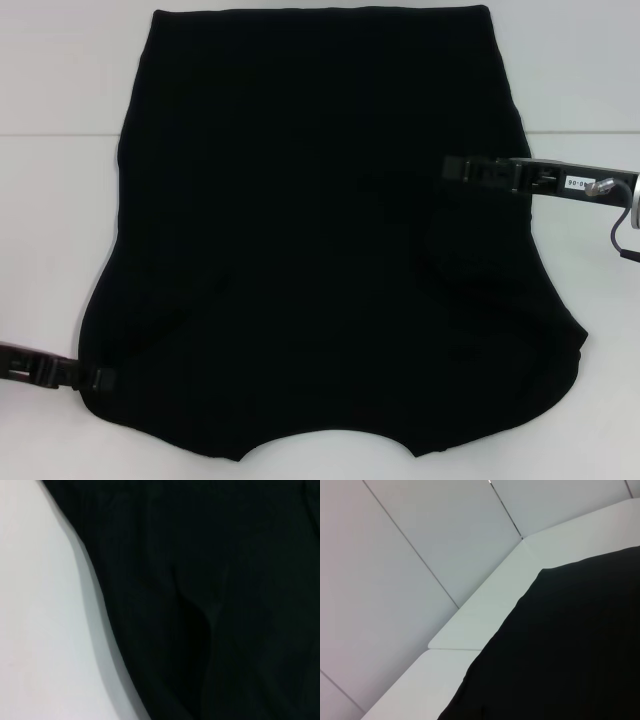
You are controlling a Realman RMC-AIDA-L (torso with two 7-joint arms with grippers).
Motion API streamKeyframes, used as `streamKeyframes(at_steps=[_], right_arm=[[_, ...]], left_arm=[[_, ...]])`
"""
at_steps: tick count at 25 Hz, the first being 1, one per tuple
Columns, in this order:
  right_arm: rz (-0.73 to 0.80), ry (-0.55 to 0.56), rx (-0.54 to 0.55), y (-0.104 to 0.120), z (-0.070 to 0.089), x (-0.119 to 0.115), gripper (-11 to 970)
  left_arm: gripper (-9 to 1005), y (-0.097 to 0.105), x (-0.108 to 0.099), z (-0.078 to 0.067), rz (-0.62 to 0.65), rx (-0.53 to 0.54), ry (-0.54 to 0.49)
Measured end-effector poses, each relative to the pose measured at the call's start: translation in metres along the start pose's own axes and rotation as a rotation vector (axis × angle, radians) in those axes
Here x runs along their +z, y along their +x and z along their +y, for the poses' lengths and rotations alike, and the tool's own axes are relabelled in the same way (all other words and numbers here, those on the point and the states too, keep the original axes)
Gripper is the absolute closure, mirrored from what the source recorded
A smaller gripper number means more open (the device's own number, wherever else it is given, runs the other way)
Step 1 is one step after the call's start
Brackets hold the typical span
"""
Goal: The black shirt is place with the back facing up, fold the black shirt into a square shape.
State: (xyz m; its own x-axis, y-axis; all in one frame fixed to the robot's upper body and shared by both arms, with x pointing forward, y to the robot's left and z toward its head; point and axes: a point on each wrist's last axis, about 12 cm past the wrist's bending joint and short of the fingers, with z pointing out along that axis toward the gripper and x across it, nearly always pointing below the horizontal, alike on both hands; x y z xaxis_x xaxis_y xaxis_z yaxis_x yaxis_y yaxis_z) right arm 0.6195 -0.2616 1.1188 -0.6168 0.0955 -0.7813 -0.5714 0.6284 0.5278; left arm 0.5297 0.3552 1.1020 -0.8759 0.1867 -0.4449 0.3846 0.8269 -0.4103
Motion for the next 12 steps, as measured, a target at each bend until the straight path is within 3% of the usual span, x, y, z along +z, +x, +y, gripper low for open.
streamKeyframes(at_steps=[12], right_arm=[[-0.011,-0.001,0.002,-0.0019,-0.0005,-0.0015,397]], left_arm=[[372,0.0009,-0.0018,0.0006,0.02,0.005,-0.011]])
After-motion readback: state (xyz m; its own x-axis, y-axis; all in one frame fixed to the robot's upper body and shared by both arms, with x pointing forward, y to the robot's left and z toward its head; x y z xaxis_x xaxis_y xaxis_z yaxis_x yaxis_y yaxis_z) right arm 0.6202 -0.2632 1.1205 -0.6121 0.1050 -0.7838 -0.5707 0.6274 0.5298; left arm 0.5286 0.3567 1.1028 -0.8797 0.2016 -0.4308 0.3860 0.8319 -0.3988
